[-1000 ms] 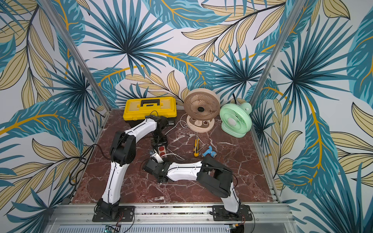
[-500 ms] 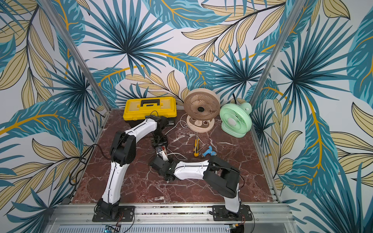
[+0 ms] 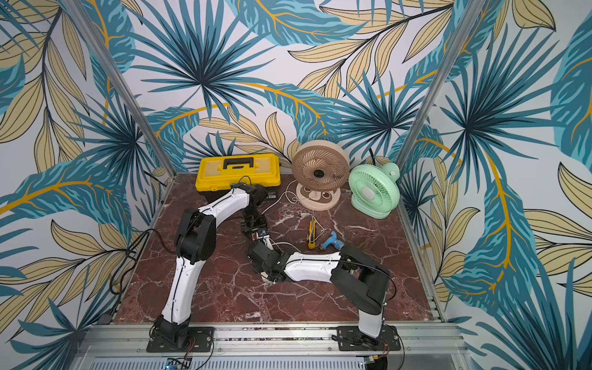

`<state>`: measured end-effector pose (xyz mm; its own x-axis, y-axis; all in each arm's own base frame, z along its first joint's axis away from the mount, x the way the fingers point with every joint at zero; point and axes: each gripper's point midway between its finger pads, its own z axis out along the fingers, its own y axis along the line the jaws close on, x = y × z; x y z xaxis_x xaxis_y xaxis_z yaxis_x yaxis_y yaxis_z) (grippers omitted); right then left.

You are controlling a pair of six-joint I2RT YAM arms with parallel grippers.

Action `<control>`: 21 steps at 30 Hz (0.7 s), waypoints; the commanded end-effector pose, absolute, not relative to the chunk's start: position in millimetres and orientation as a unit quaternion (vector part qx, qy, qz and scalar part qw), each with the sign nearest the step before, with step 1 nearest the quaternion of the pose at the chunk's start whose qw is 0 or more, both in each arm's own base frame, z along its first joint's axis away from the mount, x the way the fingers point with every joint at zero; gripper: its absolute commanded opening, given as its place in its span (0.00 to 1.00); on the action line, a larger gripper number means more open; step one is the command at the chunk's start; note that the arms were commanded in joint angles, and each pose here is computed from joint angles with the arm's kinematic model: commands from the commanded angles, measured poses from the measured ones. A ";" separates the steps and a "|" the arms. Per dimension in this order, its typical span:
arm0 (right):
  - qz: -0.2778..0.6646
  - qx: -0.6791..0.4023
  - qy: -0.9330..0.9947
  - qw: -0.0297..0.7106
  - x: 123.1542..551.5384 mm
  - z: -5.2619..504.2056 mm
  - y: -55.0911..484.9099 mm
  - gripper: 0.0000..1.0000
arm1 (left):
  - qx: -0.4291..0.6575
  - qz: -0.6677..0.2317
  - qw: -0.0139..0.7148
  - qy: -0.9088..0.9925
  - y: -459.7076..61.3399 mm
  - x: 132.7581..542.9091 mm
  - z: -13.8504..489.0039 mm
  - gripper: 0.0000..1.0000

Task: Unplug the desk fan from the power strip
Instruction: Remove the plug from the socket.

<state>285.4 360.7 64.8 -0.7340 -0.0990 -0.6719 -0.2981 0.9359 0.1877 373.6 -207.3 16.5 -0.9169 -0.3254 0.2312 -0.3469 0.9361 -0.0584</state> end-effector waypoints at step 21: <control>-0.072 -0.251 0.862 0.435 277.5 103.9 393.3 0.00 | 0.132 -0.026 0.120 -0.984 -179.1 368.5 -65.3 0.00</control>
